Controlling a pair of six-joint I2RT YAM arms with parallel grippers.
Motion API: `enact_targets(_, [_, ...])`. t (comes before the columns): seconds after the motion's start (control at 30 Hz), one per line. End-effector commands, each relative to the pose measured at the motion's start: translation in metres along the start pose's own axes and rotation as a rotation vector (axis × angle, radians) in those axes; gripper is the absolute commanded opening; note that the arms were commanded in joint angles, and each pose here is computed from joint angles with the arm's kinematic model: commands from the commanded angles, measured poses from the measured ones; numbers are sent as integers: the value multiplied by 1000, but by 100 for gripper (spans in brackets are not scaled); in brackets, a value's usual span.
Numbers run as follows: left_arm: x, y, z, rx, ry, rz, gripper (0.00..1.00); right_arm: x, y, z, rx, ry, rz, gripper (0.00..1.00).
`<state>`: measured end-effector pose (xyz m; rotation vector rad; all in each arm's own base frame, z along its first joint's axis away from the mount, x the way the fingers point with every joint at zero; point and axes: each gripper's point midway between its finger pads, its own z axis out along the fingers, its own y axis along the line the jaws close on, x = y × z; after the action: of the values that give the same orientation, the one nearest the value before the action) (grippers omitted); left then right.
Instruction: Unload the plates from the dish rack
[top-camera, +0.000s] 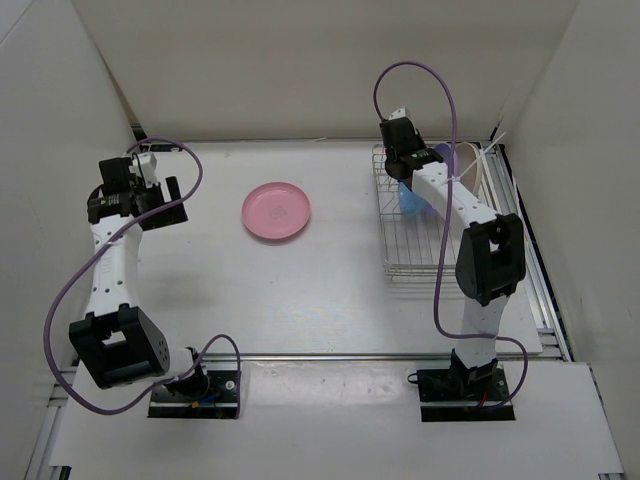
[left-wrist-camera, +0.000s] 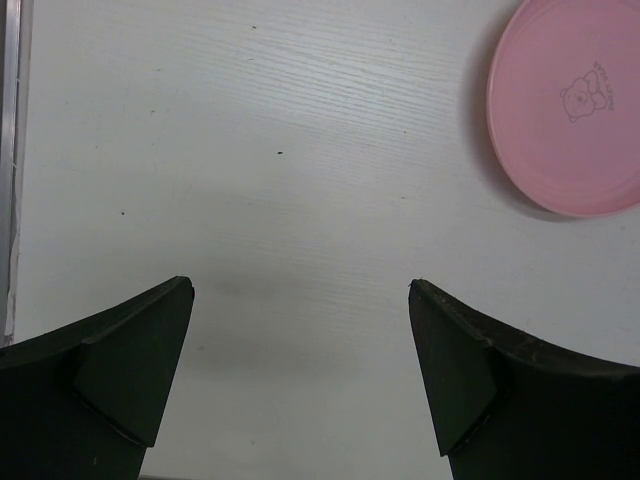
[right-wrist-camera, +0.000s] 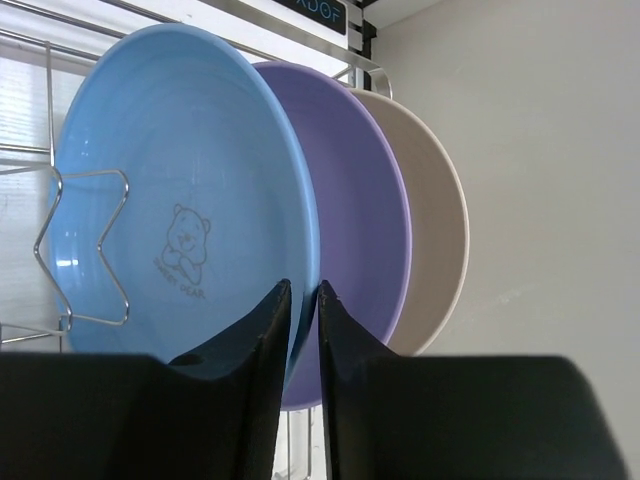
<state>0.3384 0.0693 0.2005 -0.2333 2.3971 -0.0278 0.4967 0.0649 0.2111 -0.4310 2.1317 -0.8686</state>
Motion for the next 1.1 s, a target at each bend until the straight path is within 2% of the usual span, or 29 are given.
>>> enact_targets(0.0, [-4,-3,0,33,-20,8,100,-17,-17,-5,56,-35,51,15])
enact_targets(0.17, [0,-3,2,33,-11,7,100,-16,-26,-8,92,-26,48,7])
enact_targets(0.23, [0,-2,1,38,-12,0,100,-18,-32,-11,108,-33,62,0])
enact_targets(0.57, [-2,-5,5,56,-5,-1,100,-27,-58,-28,210,-50,9,0])
enact_targets(0.83, [2,-6,1,65,-18,21,100,-61,-117,-78,333,-160,31,0])
enact_targets(1.07, [-5,-23,-11,130,-87,68,100,-62,-160,-113,395,-216,93,0])
